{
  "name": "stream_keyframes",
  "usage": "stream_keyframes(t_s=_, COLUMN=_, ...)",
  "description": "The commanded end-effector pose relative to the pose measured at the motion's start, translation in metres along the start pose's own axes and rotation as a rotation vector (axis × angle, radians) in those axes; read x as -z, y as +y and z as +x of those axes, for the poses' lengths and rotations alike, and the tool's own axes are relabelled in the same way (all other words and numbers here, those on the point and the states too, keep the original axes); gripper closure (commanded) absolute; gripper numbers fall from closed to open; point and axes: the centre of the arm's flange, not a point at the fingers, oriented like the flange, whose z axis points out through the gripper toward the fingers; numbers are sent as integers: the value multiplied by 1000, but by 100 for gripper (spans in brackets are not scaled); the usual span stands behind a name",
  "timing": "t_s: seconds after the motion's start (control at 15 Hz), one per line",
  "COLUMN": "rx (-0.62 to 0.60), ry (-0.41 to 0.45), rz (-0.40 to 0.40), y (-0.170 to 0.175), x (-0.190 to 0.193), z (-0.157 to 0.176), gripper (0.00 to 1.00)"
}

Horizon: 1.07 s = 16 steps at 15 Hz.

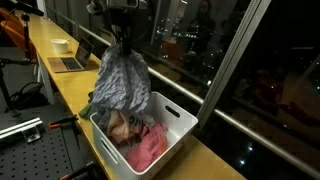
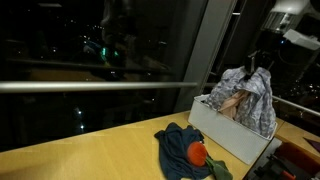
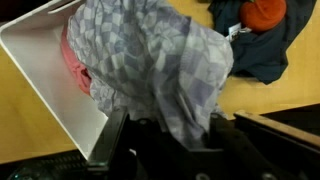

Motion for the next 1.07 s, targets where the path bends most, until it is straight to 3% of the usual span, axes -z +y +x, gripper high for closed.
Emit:
stream_keyframes(t_s=0.0, rx=99, ry=58, rz=-98, y=-72, x=72, z=-2, gripper=99)
stream_keyframes(t_s=0.53, rx=328, ry=108, rz=-219, y=-245, x=176, z=-37, gripper=99)
stream_keyframes(t_s=0.8, rx=370, ry=62, rz=-203, y=-304, x=175, z=-27, gripper=99)
stream_keyframes(t_s=1.0, rx=377, ry=11, rz=-169, y=-304, x=145, z=-17, gripper=99)
